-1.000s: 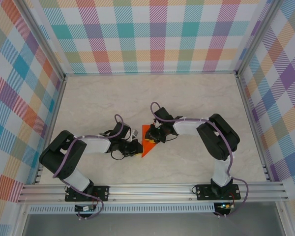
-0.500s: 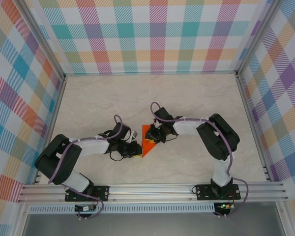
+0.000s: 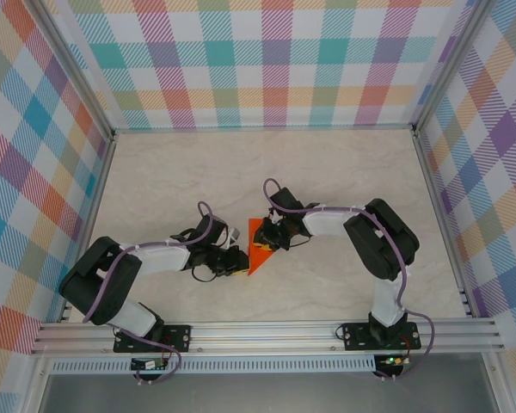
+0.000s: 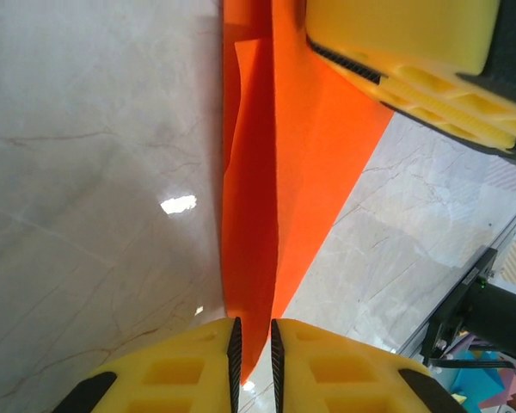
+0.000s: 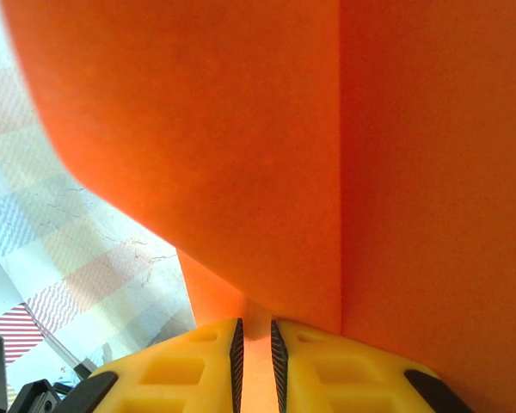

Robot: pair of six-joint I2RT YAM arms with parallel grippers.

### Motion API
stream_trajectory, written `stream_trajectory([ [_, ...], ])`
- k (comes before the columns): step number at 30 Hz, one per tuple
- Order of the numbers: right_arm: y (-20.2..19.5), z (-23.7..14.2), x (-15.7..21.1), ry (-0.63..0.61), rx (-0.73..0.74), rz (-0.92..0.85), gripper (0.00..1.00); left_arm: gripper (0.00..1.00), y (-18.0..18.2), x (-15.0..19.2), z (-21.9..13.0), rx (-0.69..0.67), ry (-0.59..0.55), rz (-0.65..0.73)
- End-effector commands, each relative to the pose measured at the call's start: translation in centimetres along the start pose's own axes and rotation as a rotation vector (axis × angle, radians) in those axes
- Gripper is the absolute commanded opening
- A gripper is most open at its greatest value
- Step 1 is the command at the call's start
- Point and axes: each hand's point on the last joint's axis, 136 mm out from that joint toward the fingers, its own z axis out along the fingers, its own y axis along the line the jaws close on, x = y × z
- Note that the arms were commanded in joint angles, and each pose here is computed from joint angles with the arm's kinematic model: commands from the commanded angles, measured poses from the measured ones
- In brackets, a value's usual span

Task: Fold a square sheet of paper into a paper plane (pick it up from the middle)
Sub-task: Fourth fold the wing at the center of the table.

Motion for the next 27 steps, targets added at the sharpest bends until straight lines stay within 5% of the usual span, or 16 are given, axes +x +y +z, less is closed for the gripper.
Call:
stream_trajectory([
  [1, -3.8, 1.8, 1.2, 0.049, 0.112, 0.032, 0.20, 0.20, -0.1, 0.0, -0.3, 0.007, -0.027, -0.002],
  [16, -3.7, 1.9, 1.2, 0.051, 0.115, 0.030, 0.20, 0.23, -0.3, -0.8, 1.1, 0.037, -0.029, -0.045],
  [27, -3.8, 1.9, 1.3, 0.054, 0.115, 0.029, 0.20, 0.12, 1.3, 0.1, 1.6, -0.023, 0.019, -0.068],
])
